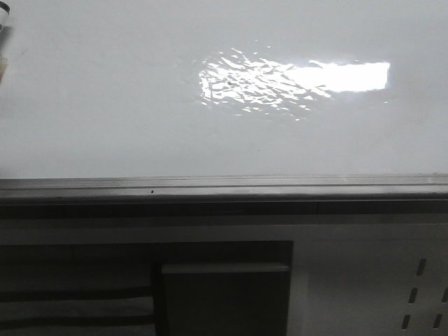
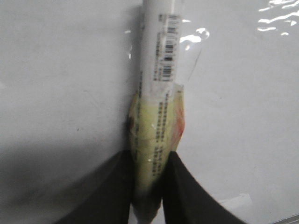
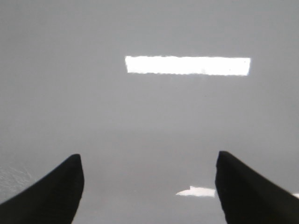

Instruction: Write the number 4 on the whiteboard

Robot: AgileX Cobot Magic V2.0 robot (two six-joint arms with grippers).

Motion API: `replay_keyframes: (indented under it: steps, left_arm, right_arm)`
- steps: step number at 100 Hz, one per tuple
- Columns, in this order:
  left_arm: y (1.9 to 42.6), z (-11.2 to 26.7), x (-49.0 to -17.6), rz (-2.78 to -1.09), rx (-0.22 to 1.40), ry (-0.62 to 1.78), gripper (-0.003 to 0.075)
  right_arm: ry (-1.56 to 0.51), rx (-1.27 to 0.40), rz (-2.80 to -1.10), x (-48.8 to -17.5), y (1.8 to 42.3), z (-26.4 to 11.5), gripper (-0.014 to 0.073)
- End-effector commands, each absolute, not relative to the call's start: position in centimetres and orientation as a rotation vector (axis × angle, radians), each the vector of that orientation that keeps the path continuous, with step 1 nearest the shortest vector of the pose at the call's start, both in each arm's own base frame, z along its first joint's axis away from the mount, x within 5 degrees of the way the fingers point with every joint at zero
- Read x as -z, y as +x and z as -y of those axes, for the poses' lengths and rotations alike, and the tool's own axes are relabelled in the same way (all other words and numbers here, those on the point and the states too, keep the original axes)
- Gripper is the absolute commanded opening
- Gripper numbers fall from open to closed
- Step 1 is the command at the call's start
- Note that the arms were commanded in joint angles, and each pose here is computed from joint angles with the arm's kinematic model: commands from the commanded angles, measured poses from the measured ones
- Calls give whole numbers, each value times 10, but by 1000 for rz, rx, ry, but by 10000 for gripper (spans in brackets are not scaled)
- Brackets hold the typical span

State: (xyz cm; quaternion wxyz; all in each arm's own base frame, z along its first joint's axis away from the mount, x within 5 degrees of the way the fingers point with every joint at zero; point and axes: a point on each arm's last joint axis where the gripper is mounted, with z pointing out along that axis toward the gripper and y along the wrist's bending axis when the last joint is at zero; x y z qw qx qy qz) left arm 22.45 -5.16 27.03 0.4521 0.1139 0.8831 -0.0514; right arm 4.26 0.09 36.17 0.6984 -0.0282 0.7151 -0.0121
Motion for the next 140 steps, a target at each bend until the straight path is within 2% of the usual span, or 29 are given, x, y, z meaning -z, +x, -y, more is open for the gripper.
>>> replay_keyframes:
  steps: [1, 10, 21, 33, 43, 52, 62, 79, 92, 106, 140]
  left_arm:
    - [229, 54, -290, -2067, 139, 266, -20]
    - [229, 54, -295, -2087, 141, 271, -20]
    - [226, 56, -311, -2189, 98, 410, -20]
    - [217, 69, -331, -2242, 82, 667, -20]
    - [208, 86, -344, -2194, 160, 898, -20]
    - [198, 104, -350, -2117, 283, 1115, -20]
    - [190, 124, -356, -2047, 414, 1294, -20]
    - [186, 159, -358, -1934, 470, 1510, -20]
    - [180, 187, -357, -1786, 477, 1692, -20]
    - [178, 207, -360, -1718, 490, 1732, -20]
    - [177, 216, -362, -1685, 495, 1741, -20]
  right_arm:
    - [-57, 32, -1528, -384, 39, -1, 523]
    - [-56, 15, -1609, -391, 40, -1, 523]
    - [-85, -7, -1820, -393, 55, -4, 522]
    - [-254, -62, -2018, -393, 79, -14, 521]
    - [-452, -206, -2073, -391, 100, -31, 521]
    - [-638, -327, -2051, -390, 118, -47, 521]
    - [-972, -410, -2000, -385, 134, -67, 521]
    - [-1282, -470, -1896, -380, 157, -100, 521]
    - [-1381, -514, -1823, -384, 172, -122, 521]
    - [-1434, -560, -1802, -382, 182, -138, 520]
    - [-1464, -663, -1748, -377, 189, -151, 519]
